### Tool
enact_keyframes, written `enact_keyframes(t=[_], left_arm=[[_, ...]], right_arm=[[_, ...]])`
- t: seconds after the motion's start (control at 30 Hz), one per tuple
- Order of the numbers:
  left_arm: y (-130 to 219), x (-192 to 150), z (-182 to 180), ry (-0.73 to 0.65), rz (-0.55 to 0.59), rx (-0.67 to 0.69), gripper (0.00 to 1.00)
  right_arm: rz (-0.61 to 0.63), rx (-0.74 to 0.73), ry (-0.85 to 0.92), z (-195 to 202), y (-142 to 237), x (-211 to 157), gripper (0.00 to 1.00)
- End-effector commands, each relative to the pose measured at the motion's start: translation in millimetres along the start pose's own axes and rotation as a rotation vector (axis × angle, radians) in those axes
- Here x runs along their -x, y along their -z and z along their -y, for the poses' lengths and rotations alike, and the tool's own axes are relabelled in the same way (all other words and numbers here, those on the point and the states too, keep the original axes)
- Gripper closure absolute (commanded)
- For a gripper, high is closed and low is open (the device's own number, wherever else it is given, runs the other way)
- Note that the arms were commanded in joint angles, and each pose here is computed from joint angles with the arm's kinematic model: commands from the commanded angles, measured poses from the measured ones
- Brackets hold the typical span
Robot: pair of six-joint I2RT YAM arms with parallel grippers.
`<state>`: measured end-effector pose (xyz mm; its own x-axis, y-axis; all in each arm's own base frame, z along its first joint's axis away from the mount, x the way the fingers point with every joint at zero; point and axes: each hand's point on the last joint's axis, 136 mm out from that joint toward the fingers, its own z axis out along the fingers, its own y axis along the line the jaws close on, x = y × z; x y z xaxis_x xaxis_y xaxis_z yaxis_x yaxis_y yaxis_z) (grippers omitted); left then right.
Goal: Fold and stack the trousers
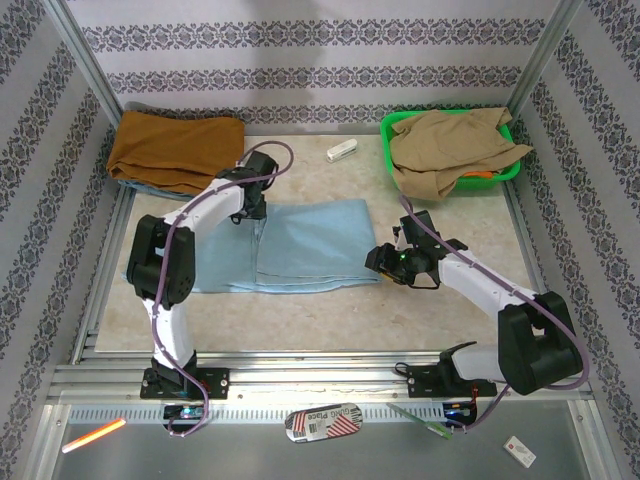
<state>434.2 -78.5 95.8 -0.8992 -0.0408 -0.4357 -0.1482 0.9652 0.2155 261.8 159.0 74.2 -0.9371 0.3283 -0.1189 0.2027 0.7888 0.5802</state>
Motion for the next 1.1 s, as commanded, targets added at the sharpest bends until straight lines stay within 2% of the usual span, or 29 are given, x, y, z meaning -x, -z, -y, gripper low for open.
enact_keyframes(t=[0.0,0.17,0.23,0.27,0.33,0.37,0.43,0.5,0.6,0.73,0.9,1.07], left_arm=[[-7.9,-21.2,-16.0,0.031,-0.062,0.031,0.55],[14.0,-33.0,4.8,0.11,-0.039,-0.143,0.57],[35.1,-35.1,17.0,0.115,-0.005,-0.214,0.57],[43.3,-35.1,21.4,0.118,0.013,-0.236,0.57],[59.0,-37.5,38.5,0.128,0.051,-0.326,0.57],[62.9,-39.6,47.1,0.132,0.058,-0.371,0.58],[63.3,-48.9,61.1,0.137,0.063,-0.435,0.6],[53.4,-60.5,66.4,0.146,0.047,-0.457,0.61],[31.0,-84.6,70.7,0.149,0.0,-0.461,0.7],[7.5,-124.8,66.4,0.141,-0.088,-0.436,0.74],[-5.2,-162.0,66.5,0.158,-0.15,-0.471,0.77],[-0.7,-188.0,97.2,0.103,-0.185,-0.558,0.82]], right_arm=[[0.024,0.016,0.03,-8.8,11.7,4.6,0.51],[0.038,0.004,0.047,-9.5,15.9,7.2,0.5],[0.036,0.007,0.047,-13.5,13.4,9.7,0.54],[0.034,0.012,0.051,-17.4,11.4,10.5,0.58],[0.028,0.017,0.068,-27.2,3.6,12.0,0.79],[0.027,0.017,0.078,-32.4,-0.3,13.5,0.86],[0.022,0.004,0.093,-38.8,-11.8,17.3,0.95],[0.009,-0.014,0.087,-39.0,-25.0,21.8,1.0],[-0.025,-0.062,0.057,-24.6,-44.3,25.6,1.0],[-0.089,-0.165,0.002,12.7,-52.4,15.3,1.0],[-0.111,-0.186,-0.076,50.7,-42.0,-2.1,1.0],[-0.098,-0.224,-0.121,81.4,-19.9,-10.3,1.0]])
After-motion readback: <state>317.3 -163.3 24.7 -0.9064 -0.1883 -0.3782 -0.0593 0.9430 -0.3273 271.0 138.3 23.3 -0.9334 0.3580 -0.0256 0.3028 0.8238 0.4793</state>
